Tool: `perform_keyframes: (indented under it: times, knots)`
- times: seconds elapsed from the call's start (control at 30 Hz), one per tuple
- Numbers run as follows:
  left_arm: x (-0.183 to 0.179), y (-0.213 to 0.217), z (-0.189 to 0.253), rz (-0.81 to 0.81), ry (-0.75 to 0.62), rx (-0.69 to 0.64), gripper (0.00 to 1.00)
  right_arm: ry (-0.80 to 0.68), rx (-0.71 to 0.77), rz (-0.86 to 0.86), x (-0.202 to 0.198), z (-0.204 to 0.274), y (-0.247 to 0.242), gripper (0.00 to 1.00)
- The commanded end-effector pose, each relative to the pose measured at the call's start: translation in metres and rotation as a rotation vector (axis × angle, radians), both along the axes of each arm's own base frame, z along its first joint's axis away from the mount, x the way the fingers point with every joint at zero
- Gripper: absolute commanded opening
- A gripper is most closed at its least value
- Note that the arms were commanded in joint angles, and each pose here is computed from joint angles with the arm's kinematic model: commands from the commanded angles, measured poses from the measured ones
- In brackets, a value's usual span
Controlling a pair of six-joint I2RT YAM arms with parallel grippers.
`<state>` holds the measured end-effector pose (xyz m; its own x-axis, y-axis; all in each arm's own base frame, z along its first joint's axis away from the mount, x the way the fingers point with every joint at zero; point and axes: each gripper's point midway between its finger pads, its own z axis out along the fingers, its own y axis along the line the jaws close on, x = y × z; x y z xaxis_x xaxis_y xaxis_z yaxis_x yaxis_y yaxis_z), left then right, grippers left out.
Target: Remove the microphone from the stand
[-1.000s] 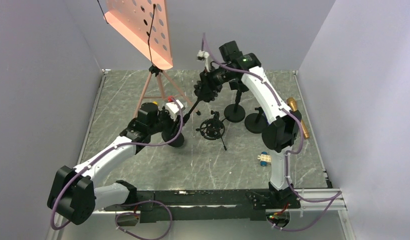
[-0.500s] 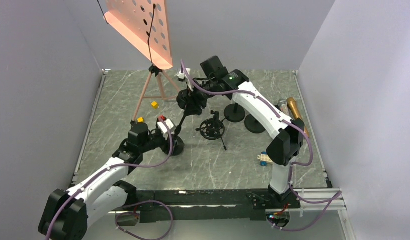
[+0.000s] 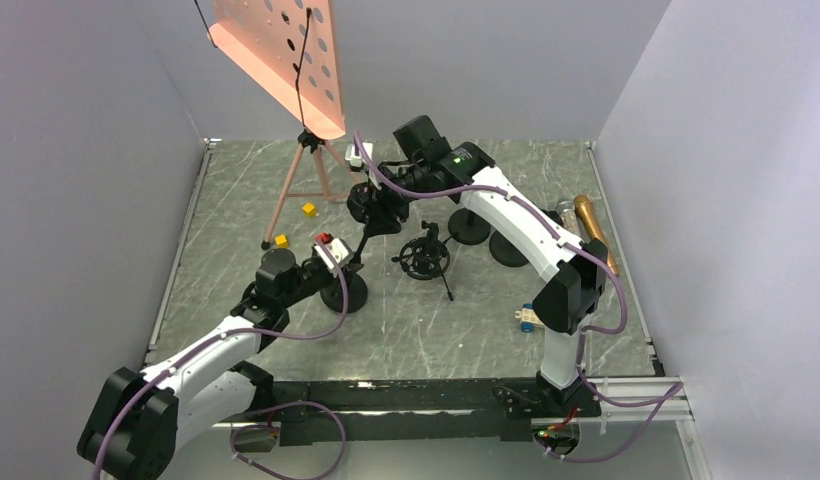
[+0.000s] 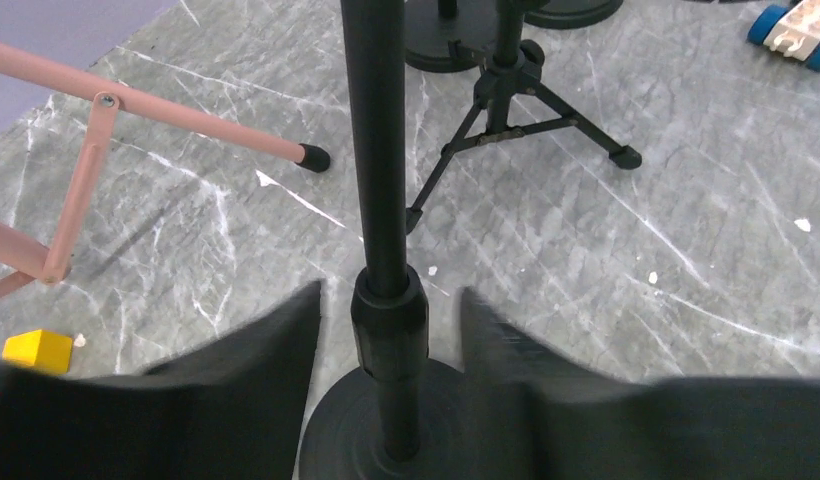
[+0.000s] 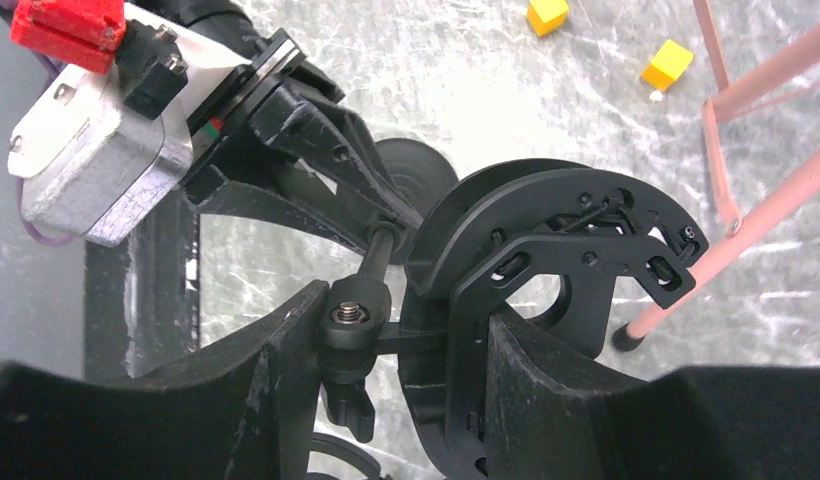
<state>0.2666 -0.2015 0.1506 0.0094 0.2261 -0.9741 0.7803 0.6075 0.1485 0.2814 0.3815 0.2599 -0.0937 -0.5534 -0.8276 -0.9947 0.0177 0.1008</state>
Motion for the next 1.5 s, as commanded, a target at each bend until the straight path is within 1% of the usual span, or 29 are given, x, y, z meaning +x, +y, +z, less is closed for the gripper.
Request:
perform_keyframes:
  times: [0.0,0.03,0.1,0.17,0.23,0.33,0.4,0.43,0.47,0.5,0.53,0.6,0.63,0.7,0.73,0.77,0.87,0.9,0.93,1.0,1.07,1.17,1.23,1.37,1.47]
  knots:
    - [0.016,0.0,0.032,0.024,-0.117,0.024,0.02,0.032,0.041,-0.075,0.0,0.02,0.009,0.16]
    - [0.018,0.004,0.035,0.043,-0.124,0.041,0.0,0.063,0.035,-0.151,0.007,0.022,0.009,0.16]
    - [0.023,0.014,0.046,0.099,-0.154,0.078,0.0,0.159,0.027,-0.318,0.022,0.024,0.011,0.15]
    - [0.03,0.028,0.064,0.198,-0.223,0.096,0.0,0.258,0.027,-0.417,0.027,0.023,0.013,0.13]
    - [0.031,0.033,0.076,0.258,-0.324,0.129,0.0,0.311,0.034,-0.419,0.022,0.019,0.016,0.11]
    - [0.027,0.023,0.069,0.199,-0.475,0.268,0.0,0.44,0.006,-0.401,0.026,0.0,0.014,0.09]
    - [0.022,0.017,0.054,0.149,-0.585,0.369,0.0,0.514,0.006,-0.438,0.038,-0.006,0.009,0.05]
    - [0.019,0.014,0.046,0.128,-0.643,0.424,0.0,0.525,0.017,-0.449,0.042,-0.007,0.007,0.01]
    - [0.017,0.014,0.04,0.124,-0.688,0.47,0.0,0.528,0.025,-0.45,0.043,-0.008,0.007,0.0]
    - [0.016,0.014,0.039,0.132,-0.714,0.49,0.0,0.529,0.029,-0.441,0.042,-0.007,0.008,0.0]
    - [0.017,0.015,0.043,0.156,-0.711,0.481,0.0,0.522,0.033,-0.427,0.039,-0.005,0.01,0.0]
    - [0.021,0.018,0.039,0.178,-0.584,0.472,0.0,0.493,0.035,-0.388,0.032,-0.003,0.013,0.0]
    - [0.021,0.017,0.041,0.182,-0.501,0.449,0.04,0.476,0.035,-0.368,0.029,-0.002,0.014,0.0]
    - [0.011,0.013,0.041,0.133,-0.305,0.378,0.37,0.445,0.036,-0.331,0.025,-0.002,0.013,0.0]
    - [-0.001,0.007,0.044,0.072,-0.209,0.31,0.52,0.432,0.033,-0.32,0.023,-0.001,0.011,0.0]
    - [-0.014,0.002,0.044,0.006,-0.156,0.284,0.62,0.414,0.03,-0.307,0.023,-0.001,0.01,0.0]
    - [-0.054,-0.01,0.049,-0.137,-0.061,0.171,0.82,0.357,0.002,-0.256,0.019,-0.007,0.003,0.0]
    - [-0.063,-0.011,0.048,-0.163,-0.038,0.148,0.88,0.337,-0.004,-0.239,0.018,-0.009,0.001,0.0]
    - [-0.07,-0.011,0.044,-0.191,-0.007,0.139,0.91,0.321,-0.009,-0.227,0.018,-0.01,0.0,0.0]
    - [-0.084,-0.011,0.033,-0.265,0.048,0.17,0.91,0.283,-0.024,-0.2,0.018,-0.014,-0.003,0.0]
    - [-0.083,-0.005,0.028,-0.252,0.078,0.172,0.91,0.245,-0.031,-0.179,0.017,-0.013,-0.004,0.0]
    - [-0.071,0.001,0.037,-0.196,0.033,0.127,0.92,0.204,-0.034,-0.154,0.015,-0.011,-0.007,0.0]
    - [-0.066,0.003,0.044,-0.183,0.032,0.103,0.92,0.159,-0.028,-0.115,0.01,-0.008,-0.01,0.0]
    - [-0.071,-0.007,0.049,-0.262,0.119,0.105,0.89,0.074,0.003,-0.055,-0.001,-0.001,-0.016,0.0]
    - [-0.072,-0.008,0.057,-0.303,0.111,0.101,0.86,0.014,0.032,-0.029,-0.004,0.005,-0.02,0.0]
